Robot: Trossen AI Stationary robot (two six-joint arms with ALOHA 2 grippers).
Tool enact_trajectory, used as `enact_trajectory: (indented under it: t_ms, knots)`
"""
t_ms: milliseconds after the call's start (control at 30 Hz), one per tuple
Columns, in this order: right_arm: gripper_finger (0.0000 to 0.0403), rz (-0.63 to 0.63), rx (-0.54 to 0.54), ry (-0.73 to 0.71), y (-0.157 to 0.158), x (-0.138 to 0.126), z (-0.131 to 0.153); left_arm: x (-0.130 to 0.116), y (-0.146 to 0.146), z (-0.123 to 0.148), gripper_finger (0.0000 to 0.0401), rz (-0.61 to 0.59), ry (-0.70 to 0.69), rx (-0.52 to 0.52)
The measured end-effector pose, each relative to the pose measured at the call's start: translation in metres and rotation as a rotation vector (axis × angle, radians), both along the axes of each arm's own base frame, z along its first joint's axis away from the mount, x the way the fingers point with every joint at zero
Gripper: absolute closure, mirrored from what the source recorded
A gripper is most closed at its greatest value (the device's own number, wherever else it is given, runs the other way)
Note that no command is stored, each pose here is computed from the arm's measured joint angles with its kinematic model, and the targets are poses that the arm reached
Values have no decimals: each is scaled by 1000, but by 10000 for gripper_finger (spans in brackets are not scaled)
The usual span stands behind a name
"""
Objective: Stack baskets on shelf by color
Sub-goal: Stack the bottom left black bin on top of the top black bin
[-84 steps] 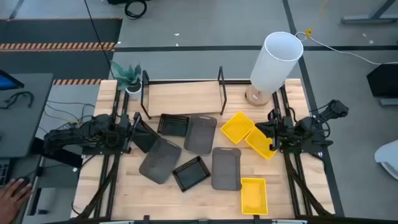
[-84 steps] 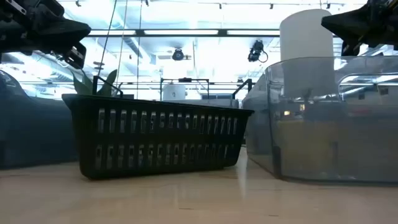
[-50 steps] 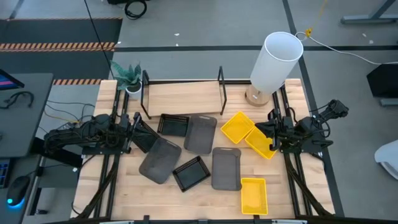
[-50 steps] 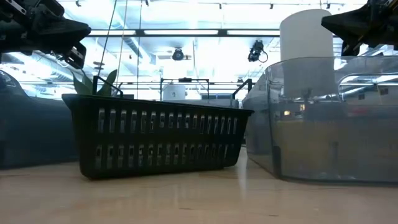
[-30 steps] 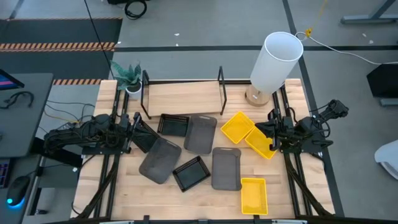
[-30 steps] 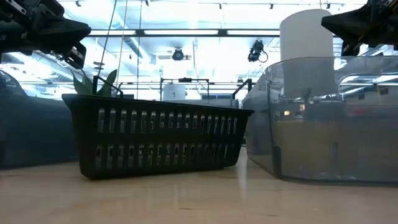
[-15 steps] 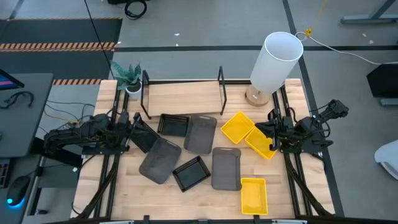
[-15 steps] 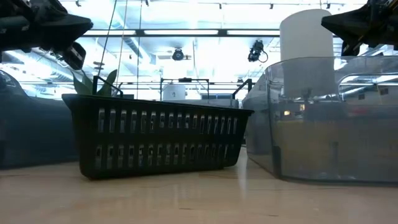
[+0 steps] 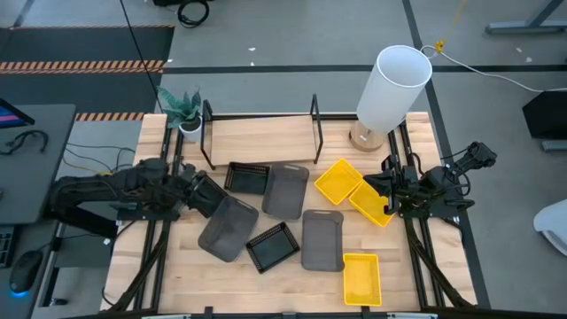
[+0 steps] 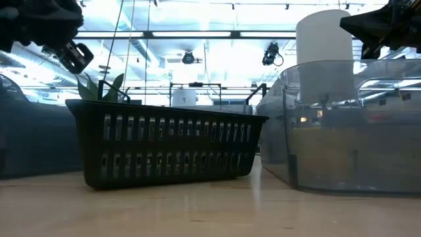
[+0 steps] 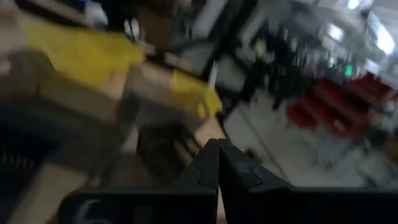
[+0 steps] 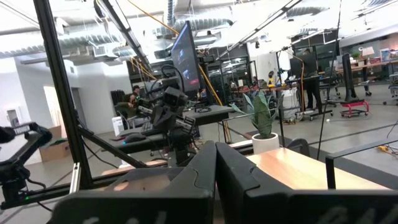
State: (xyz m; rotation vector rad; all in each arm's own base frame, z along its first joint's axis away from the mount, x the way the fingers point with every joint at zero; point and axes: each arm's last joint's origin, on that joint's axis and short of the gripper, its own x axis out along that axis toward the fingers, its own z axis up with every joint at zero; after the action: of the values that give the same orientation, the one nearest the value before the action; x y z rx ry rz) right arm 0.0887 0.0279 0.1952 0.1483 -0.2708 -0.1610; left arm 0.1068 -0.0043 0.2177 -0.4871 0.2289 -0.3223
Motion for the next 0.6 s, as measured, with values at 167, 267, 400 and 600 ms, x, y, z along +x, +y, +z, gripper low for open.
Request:
enact_trajectory:
  t_ms: [167,267,400,600]
  knots:
    - [387,0,0,-1,0,0,0,9,-10,1,387,-155,228,43]
    - [387,0,0,-1,0,0,0,14,-21,3,390,-243,299,50]
    - [387,0,0,-1,0,0,0,20,-39,8,395,-293,356,59]
    - [387,0,0,-1,0,0,0,25,-67,19,396,-339,363,182]
